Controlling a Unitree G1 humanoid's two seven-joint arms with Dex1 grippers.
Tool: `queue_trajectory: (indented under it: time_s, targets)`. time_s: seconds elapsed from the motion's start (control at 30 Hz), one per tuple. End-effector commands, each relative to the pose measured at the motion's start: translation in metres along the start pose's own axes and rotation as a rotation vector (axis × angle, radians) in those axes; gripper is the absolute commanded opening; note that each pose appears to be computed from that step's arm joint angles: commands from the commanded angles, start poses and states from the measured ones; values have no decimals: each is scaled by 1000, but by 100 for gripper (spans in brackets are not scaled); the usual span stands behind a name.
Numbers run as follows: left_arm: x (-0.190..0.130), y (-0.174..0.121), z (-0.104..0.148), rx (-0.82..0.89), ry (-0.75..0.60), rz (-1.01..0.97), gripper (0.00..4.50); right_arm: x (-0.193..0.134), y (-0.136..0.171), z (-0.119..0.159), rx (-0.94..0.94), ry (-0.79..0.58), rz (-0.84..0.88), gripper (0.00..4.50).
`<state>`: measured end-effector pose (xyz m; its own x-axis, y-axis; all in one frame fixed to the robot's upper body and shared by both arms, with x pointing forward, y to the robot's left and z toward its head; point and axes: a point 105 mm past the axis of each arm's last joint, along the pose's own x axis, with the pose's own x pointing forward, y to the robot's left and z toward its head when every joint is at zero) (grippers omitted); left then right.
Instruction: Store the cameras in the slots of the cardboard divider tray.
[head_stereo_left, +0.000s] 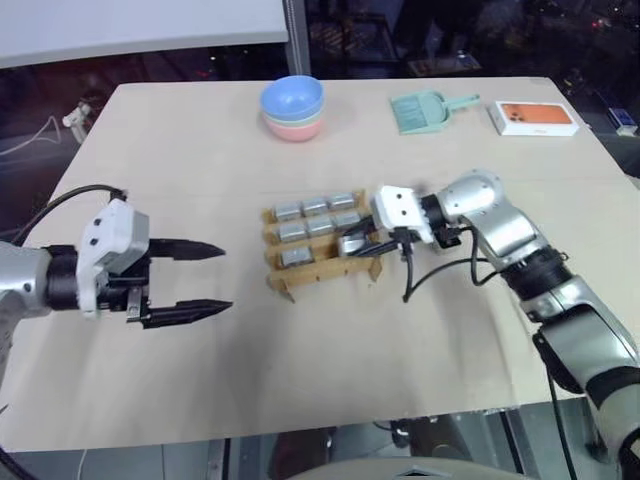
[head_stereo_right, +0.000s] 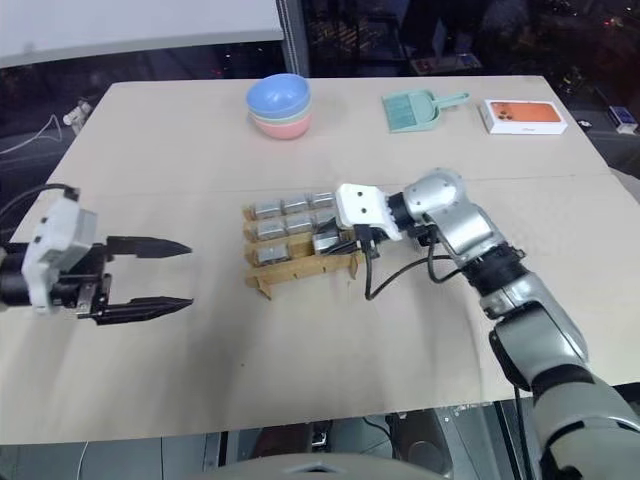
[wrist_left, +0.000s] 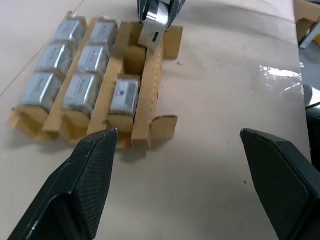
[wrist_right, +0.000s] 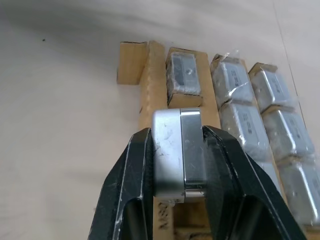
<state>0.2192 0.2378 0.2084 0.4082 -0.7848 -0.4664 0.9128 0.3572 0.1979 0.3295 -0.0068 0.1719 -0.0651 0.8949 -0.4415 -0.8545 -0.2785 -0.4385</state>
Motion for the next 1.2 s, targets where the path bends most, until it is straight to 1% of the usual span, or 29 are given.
queue_trajectory:
  time_s: [0.03,0.17,0.27,0.33,0.53,0.67,0.9,1.0,1.17,1.2]
  targets:
    - [-5,-2,7,35,-9,44,410,1,-13,15,-78,-28,-4,77]
    - [-6,-4,3,21,-7,64,410,4,-20,19,-65,-53,-7,77]
    - [-5,-4,0,13,-8,72,410,9,-21,30,-40,-101,14,77]
    - [-5,-4,-1,12,-7,75,410,12,-22,31,-39,-104,11,77]
    - [-1,-2,-1,8,-23,77,410,20,-27,12,-16,-24,-19,77]
    - [0,0,-1,7,-29,78,410,22,-26,-1,14,26,0,77]
    - [2,2,-1,7,-33,78,410,29,-15,-5,101,-9,74,77]
    - [3,2,-1,6,-36,78,410,32,-11,-7,103,-3,95,77]
    - [3,3,-2,5,-34,75,410,36,-17,-12,103,19,46,77]
    - [4,3,-2,6,-34,74,410,36,-18,-12,102,23,40,127]
